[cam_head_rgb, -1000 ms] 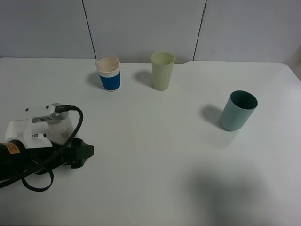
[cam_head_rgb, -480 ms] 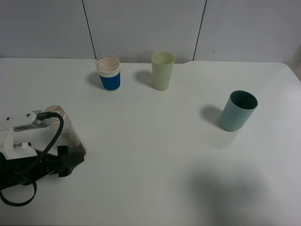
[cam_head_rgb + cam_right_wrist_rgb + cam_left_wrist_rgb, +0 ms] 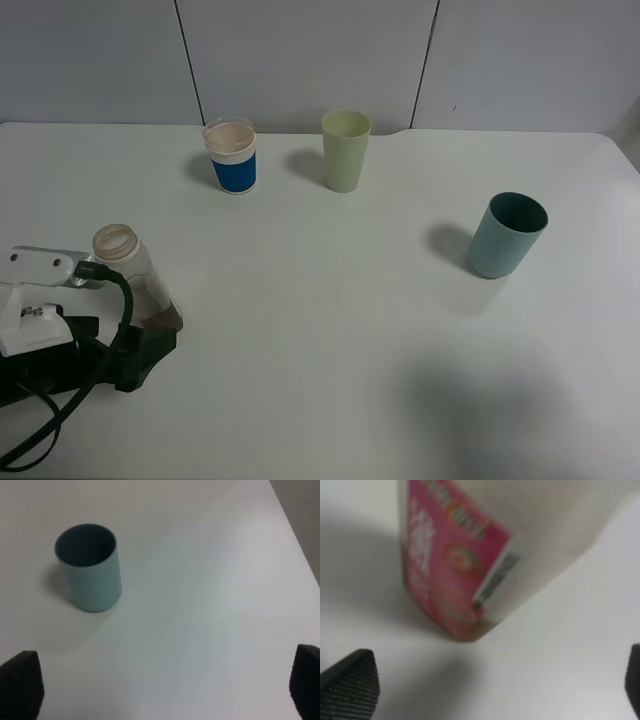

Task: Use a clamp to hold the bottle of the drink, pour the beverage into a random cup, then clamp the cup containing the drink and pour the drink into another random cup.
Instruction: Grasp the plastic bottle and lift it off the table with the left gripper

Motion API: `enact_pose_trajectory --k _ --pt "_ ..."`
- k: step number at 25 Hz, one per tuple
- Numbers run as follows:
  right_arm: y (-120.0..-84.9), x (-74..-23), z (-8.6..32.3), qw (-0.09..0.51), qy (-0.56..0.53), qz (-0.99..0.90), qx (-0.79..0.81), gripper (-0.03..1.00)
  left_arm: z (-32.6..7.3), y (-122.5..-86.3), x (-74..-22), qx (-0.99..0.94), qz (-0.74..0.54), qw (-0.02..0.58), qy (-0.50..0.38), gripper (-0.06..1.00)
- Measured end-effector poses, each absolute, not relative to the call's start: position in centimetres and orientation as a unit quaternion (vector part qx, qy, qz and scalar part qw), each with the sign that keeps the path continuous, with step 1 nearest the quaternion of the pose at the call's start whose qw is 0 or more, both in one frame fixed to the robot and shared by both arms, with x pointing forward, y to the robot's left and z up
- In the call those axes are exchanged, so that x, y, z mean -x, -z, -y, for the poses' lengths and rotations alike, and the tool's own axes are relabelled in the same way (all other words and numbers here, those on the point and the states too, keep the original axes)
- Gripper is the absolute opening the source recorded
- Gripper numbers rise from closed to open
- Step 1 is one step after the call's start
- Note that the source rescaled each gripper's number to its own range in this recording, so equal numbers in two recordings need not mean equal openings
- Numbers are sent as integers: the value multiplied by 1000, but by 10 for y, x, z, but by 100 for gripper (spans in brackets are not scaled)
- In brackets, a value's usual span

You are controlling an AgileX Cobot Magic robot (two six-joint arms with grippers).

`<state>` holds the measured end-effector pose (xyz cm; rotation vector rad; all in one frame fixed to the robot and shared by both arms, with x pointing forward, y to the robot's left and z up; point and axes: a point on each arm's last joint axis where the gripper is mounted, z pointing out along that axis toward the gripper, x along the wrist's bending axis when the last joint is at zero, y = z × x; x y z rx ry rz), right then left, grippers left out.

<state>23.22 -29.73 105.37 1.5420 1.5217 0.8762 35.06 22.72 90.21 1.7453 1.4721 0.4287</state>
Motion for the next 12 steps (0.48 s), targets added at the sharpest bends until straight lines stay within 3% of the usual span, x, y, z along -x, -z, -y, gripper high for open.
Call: enact_pose_trajectory --k 12 --pt "-1054 -232 297 392 -345 -599 -607 97 -227 -908 -355 -662 -586 430 -184 100"
